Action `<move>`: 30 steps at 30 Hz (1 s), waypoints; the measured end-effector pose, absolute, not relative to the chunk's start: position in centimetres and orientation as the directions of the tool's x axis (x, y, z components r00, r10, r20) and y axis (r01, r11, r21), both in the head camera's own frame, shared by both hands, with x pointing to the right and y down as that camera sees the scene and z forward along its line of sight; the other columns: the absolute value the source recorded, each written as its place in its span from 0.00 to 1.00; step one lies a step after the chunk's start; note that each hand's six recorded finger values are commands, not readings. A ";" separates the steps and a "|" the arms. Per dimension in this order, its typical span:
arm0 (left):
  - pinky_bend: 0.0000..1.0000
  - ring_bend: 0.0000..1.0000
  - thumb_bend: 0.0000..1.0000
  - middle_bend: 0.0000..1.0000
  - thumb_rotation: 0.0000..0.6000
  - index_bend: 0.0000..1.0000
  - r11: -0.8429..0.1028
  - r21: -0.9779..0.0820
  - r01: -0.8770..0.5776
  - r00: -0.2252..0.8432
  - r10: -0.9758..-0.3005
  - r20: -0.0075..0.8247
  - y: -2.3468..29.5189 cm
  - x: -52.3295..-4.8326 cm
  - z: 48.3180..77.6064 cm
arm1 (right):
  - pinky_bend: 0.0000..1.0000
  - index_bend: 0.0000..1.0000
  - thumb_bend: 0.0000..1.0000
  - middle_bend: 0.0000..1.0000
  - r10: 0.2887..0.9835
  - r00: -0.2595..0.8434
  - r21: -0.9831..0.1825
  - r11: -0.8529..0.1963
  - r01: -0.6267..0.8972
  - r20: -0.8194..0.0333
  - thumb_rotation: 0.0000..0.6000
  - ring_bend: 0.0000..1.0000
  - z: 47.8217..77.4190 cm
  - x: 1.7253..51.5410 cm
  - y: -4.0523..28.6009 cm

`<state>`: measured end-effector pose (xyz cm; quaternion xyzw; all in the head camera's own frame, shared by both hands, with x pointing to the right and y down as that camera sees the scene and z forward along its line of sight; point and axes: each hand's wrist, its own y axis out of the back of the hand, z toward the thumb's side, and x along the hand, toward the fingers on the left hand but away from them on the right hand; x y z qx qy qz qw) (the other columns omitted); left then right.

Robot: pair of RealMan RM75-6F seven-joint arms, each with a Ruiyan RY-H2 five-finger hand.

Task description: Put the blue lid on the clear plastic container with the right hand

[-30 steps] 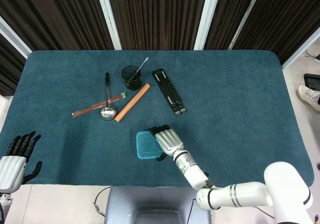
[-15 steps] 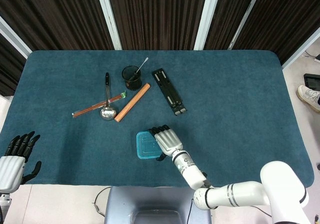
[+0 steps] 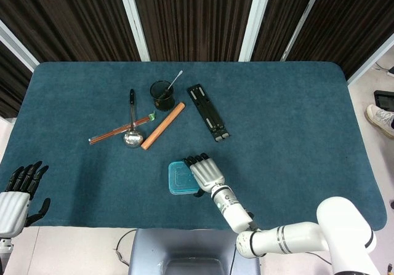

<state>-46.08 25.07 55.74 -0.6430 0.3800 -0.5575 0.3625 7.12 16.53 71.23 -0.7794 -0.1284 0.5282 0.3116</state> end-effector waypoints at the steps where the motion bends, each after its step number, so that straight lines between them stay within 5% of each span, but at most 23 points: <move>1: 0.06 0.00 0.43 0.00 1.00 0.00 -0.448 -0.890 -0.084 0.090 -0.893 0.441 25.1 -46.1 55.7 | 0.24 0.82 0.22 0.60 0.531 0.409 -0.623 -0.772 -0.127 -0.742 1.00 0.45 71.2 7.1 16.5; 30: 0.06 0.00 0.42 0.00 1.00 0.00 -0.446 -0.891 -0.088 0.088 -0.894 0.439 25.1 -46.0 55.7 | 0.24 0.64 0.22 0.51 0.543 0.419 -0.642 -0.755 -0.134 -0.727 1.00 0.39 70.8 7.7 16.5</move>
